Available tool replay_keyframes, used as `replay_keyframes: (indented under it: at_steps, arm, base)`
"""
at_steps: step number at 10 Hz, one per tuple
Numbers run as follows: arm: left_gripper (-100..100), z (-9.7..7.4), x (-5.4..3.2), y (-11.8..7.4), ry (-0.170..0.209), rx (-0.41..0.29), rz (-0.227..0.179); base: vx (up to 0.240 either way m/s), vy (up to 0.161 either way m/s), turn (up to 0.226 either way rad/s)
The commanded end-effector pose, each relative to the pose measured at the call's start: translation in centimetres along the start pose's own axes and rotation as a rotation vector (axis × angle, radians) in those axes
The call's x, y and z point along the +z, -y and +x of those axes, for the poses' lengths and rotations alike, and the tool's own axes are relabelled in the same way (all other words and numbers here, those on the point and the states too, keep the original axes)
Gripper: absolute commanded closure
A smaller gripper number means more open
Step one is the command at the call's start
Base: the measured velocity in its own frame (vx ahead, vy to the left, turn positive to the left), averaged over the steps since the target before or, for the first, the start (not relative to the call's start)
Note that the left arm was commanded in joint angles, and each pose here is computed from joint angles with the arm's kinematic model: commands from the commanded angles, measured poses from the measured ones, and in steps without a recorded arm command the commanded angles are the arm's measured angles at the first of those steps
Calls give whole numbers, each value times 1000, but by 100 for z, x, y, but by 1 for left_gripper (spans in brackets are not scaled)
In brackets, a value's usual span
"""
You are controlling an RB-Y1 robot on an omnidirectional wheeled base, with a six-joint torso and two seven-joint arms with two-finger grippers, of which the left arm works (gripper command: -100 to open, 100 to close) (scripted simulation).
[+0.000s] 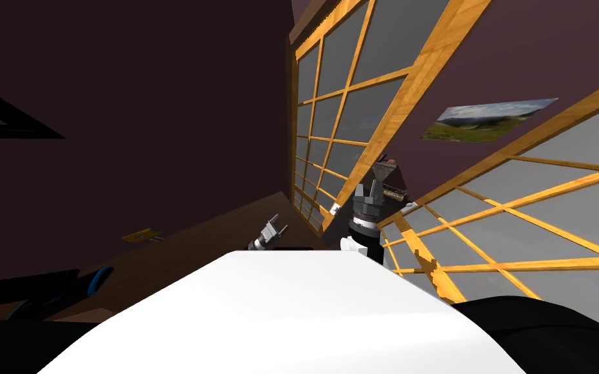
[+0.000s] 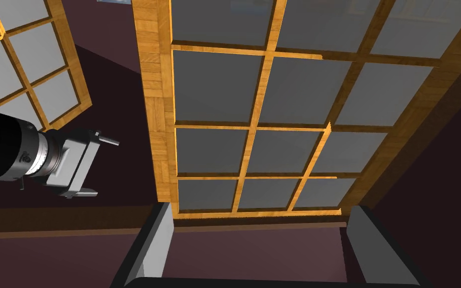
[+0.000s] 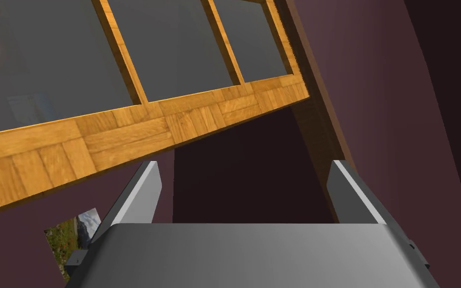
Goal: Push the door open
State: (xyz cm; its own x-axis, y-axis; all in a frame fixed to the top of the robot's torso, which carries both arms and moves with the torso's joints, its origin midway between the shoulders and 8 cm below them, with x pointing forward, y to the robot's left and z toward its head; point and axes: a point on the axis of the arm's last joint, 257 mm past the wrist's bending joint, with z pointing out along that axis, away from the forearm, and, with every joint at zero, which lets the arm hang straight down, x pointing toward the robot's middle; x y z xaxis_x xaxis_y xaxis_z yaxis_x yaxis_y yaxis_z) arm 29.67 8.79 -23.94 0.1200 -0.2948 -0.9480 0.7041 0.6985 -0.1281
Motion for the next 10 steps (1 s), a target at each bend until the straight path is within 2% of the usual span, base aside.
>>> replay_keyframes:
  at_steps: [1,5,9,10]
  arm:
    - [-100,117,-48,77,-23,11,22]
    - [-100,457,-206,339,-96,39,96]
    - [-100,837,-451,698,-177,61,198]
    - [-100,878,-483,742,-186,63,210]
  base:
    - [80,-94,133]
    - [89,-117,151]
    - [122,-153,186]
    - [108,-134,145]
